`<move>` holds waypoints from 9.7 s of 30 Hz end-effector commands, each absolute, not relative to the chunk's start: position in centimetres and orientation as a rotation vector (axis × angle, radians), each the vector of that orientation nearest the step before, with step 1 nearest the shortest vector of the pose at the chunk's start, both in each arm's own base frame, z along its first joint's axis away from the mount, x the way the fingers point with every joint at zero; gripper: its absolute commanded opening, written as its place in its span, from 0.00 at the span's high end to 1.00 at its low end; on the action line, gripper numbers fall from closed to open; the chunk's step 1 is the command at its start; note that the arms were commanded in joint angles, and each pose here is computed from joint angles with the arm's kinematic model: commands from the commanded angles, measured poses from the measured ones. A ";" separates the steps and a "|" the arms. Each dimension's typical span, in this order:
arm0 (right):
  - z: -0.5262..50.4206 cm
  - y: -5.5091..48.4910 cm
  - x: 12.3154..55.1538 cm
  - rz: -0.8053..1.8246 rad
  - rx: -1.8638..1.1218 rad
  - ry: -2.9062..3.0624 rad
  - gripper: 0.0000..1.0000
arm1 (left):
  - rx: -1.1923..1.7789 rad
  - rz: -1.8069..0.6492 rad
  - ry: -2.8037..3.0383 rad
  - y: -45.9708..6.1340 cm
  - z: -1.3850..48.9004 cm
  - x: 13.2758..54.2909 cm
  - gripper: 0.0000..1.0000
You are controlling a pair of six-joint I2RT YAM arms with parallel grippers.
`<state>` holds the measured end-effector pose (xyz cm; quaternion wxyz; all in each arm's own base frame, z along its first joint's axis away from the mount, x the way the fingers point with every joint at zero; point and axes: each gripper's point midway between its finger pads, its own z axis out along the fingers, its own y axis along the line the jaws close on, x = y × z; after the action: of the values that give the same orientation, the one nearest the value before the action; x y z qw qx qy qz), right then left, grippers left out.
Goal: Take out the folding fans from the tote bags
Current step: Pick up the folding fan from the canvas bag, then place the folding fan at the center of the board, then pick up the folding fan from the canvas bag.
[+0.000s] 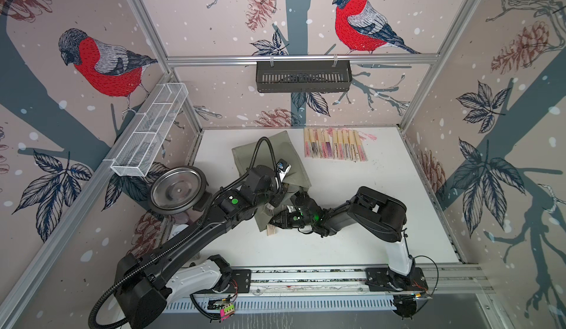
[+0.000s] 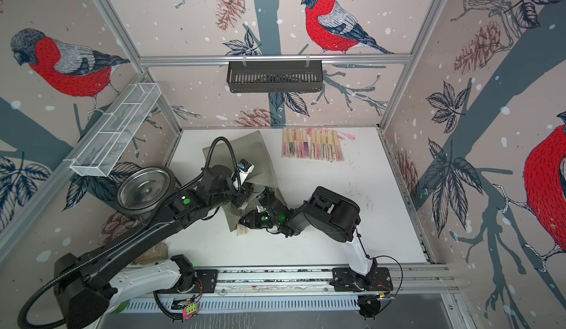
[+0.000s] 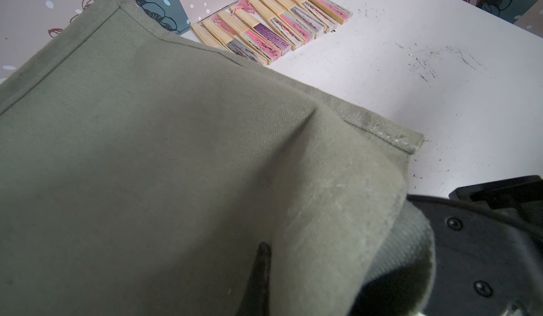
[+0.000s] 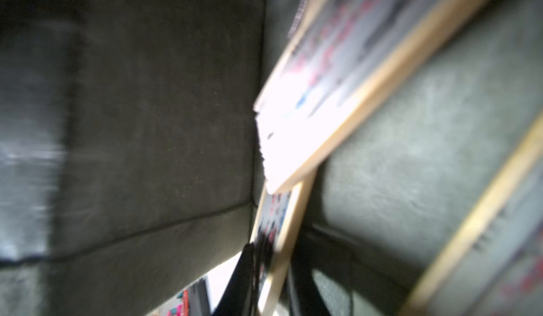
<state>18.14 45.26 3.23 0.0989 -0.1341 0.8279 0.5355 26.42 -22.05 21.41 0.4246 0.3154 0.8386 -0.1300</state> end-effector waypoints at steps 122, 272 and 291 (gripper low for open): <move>17.1 7.3 40.4 0.565 0.235 2.286 0.94 | 0.773 -0.352 2.078 -22.4 22.2 26.5 1.00; 7.4 37.5 23.5 1.013 0.062 2.199 0.61 | 0.784 -0.374 2.080 -22.9 22.1 26.2 1.00; 8.2 38.5 20.4 0.615 -0.614 1.879 0.68 | 0.785 -0.374 2.081 -22.9 22.2 26.2 1.00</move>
<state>19.72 38.31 7.43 0.4785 -0.2320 0.7973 0.2855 25.95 -22.60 21.18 0.4139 0.3177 0.8410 -0.1428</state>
